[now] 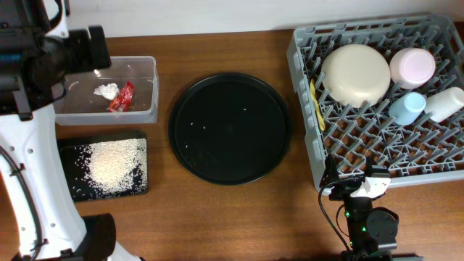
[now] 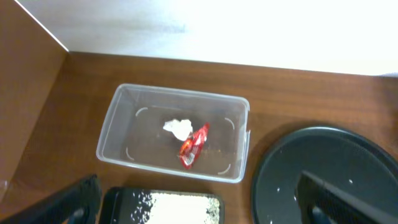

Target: Sort waste into correct bins and load items into the dishwasher rack

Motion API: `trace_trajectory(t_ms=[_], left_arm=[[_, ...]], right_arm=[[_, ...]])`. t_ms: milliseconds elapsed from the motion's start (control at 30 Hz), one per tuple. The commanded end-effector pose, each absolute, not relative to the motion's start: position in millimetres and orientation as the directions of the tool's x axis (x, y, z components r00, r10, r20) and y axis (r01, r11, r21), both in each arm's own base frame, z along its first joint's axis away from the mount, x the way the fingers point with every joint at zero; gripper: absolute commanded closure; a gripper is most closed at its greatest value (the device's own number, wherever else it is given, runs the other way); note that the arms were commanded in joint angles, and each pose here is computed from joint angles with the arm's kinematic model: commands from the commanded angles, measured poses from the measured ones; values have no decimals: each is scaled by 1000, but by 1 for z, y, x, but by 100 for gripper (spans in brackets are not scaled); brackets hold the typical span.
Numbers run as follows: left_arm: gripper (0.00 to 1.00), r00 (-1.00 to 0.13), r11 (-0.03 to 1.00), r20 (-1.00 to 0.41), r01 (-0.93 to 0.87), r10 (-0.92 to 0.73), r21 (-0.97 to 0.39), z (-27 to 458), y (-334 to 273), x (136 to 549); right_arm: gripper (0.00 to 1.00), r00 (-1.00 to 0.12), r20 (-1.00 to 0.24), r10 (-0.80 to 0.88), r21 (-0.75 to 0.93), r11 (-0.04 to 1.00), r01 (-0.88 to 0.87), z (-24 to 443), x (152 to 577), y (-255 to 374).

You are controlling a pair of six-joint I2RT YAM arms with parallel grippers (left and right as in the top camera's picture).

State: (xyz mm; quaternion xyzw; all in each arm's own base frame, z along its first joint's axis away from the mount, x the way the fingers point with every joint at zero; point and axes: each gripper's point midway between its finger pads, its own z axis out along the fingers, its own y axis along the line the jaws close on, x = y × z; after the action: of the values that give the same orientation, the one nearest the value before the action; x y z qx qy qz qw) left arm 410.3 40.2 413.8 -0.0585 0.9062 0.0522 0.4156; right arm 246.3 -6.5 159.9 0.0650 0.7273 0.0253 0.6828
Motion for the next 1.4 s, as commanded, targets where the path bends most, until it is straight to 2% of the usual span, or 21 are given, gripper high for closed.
trace_trajectory(t_ms=[0,233,333,533,833,1133,1367], left_arm=[[1,-561,989,-826,-144,-53,34,426,40,399],[1,-439,991,-898,-128,-14,47,382,36,358],[1,-414,994,-906,-32,86,109,357,24,337],[1,-390,993,-916,-23,99,117,298,19,287],[1,-76,992,-989,-5,123,124,276,2,247],[1,-51,992,-991,2,122,122,212,0,233],[1,-34,993,-992,6,122,122,166,-2,247]], right_arm=[[2,-65,-989,136,132,989,70,157,246,-8],[2,-65,-989,136,132,989,69,157,246,-8],[2,-65,-989,136,132,989,70,157,246,-8],[2,-65,-989,136,132,989,70,157,246,-8],[2,-65,-989,136,132,989,70,157,246,-8],[2,-65,-989,136,132,989,70,157,246,-8],[2,-65,-989,136,132,989,70,157,246,-8]])
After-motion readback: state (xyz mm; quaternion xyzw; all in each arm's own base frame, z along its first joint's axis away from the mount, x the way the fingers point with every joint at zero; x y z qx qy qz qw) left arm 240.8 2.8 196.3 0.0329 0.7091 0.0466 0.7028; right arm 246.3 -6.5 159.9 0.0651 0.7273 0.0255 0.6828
